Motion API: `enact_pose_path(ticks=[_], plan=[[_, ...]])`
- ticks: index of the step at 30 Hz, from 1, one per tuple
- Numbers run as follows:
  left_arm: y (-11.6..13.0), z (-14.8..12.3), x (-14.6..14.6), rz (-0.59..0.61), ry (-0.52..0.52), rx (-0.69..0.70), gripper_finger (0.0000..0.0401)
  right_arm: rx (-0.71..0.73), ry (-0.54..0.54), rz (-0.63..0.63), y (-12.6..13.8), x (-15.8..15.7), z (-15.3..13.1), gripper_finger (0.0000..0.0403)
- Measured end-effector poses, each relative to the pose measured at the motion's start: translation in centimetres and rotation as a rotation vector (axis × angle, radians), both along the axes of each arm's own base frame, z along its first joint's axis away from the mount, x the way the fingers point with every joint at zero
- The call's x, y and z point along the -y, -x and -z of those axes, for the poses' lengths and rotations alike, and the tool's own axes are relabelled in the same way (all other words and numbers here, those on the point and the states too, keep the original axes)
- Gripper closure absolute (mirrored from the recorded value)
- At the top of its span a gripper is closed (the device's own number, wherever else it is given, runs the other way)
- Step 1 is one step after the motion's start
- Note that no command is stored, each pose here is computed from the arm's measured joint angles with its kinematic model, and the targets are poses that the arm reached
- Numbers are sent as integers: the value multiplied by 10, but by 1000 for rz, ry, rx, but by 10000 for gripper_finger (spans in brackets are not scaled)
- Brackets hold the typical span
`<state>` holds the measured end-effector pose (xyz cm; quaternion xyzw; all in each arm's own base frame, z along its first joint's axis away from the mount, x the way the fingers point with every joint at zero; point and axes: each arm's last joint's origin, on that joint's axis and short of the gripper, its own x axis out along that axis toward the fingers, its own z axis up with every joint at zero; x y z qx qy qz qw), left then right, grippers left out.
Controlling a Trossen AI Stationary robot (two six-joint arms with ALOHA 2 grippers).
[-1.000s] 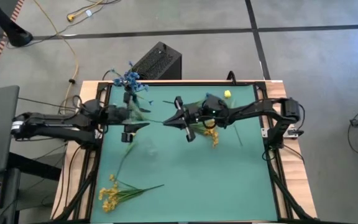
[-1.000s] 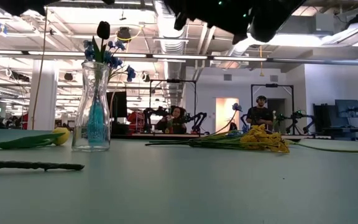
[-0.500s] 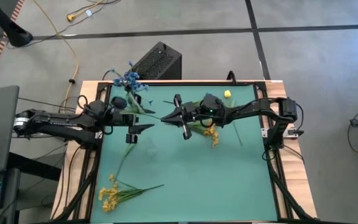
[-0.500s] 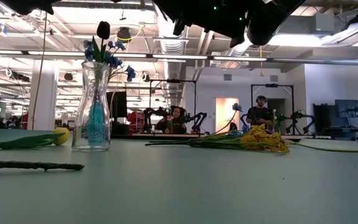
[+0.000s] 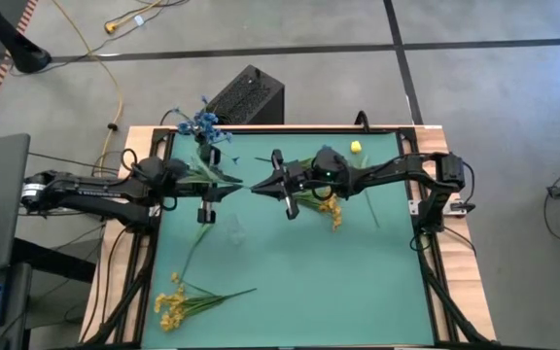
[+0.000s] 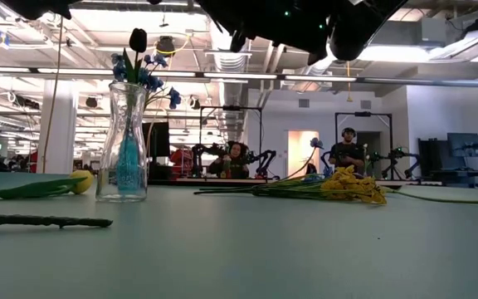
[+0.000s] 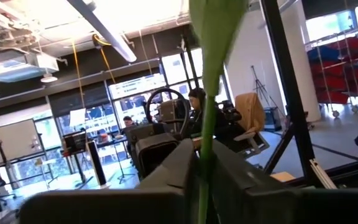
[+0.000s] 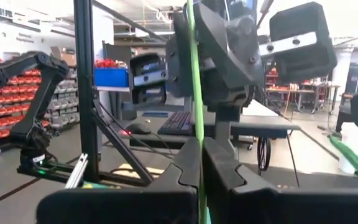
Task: Sort flowers into vase by color
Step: Put the black flower into the blue vase
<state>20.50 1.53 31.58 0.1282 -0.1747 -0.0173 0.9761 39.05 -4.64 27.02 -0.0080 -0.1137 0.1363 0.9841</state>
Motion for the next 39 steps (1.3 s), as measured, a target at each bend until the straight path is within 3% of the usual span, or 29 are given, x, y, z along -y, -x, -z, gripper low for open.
enact_pose_path(ticks=[2,13,27,34,39], plan=[[0,0,0,0,1,-2,394,-7,21,5,0,0,1,366],[0,0,-1,-20,26,-2,400,-8,54,10,-1,0,2,318],[5,-2,-2,-72,44,-14,401,-65,36,18,15,2,-21,140],[22,-5,-2,-120,63,-57,401,-219,116,25,36,-1,-34,126],[40,-4,-2,-158,143,-134,401,-374,136,22,50,-3,-32,126]])
